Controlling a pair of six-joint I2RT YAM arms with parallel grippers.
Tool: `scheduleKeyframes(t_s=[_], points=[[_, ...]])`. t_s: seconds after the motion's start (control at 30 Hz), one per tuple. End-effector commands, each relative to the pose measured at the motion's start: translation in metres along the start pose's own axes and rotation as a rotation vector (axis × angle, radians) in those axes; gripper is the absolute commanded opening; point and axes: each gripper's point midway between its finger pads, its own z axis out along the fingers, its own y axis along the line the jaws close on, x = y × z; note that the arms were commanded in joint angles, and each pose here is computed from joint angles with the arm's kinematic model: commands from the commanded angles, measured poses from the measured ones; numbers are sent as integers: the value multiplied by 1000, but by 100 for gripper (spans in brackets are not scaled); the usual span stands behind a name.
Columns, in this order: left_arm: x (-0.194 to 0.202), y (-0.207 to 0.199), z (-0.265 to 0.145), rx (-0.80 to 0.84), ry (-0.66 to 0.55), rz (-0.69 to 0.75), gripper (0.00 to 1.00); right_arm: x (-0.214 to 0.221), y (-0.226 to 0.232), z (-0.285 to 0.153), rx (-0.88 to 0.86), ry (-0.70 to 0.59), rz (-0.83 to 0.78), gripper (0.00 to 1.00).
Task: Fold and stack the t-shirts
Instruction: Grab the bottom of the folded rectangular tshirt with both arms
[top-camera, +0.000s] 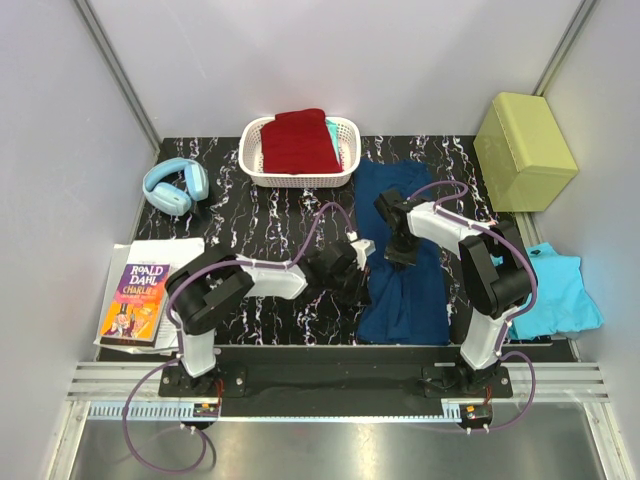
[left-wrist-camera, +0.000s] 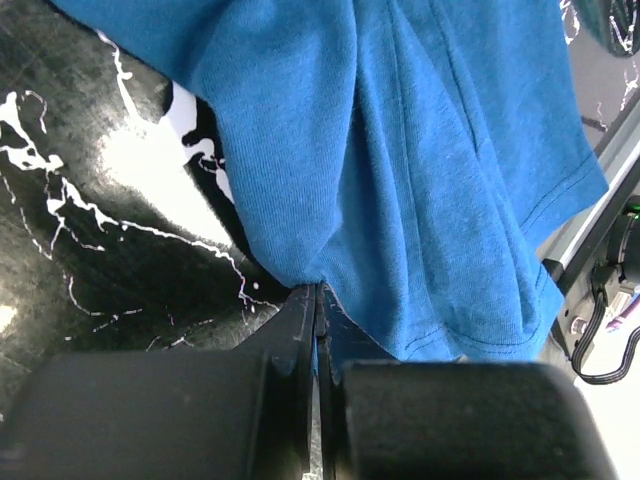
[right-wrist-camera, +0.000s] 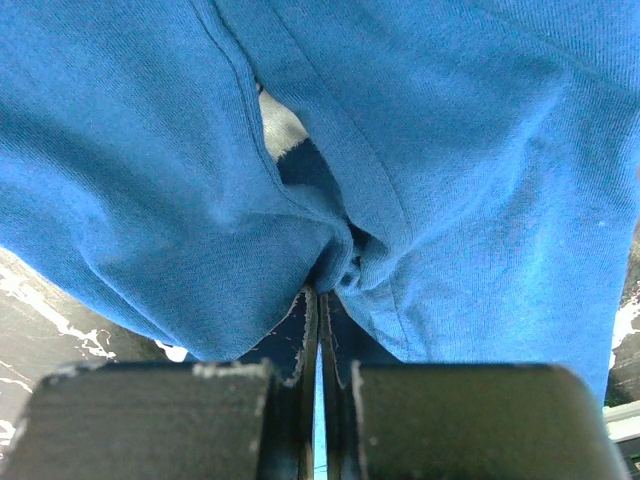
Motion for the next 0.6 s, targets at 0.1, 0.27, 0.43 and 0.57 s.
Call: scheduleKeyframes(t_s=[0.1,0.27,0.43,0.57], points=[[5,12,-24,-115,14,-6,0,-12,1,-6,-19,-46,33,0],[8,19,-40,-169,19,-28,0,-11,1,-4,-19,-41,34,0],[17,23,-48,-197,52,-21,0,-11,0,-4,-17,-42,31,0],[27,29,-50,-214,90,-23,0,-10,-1,-2,-10,-40,28,0]])
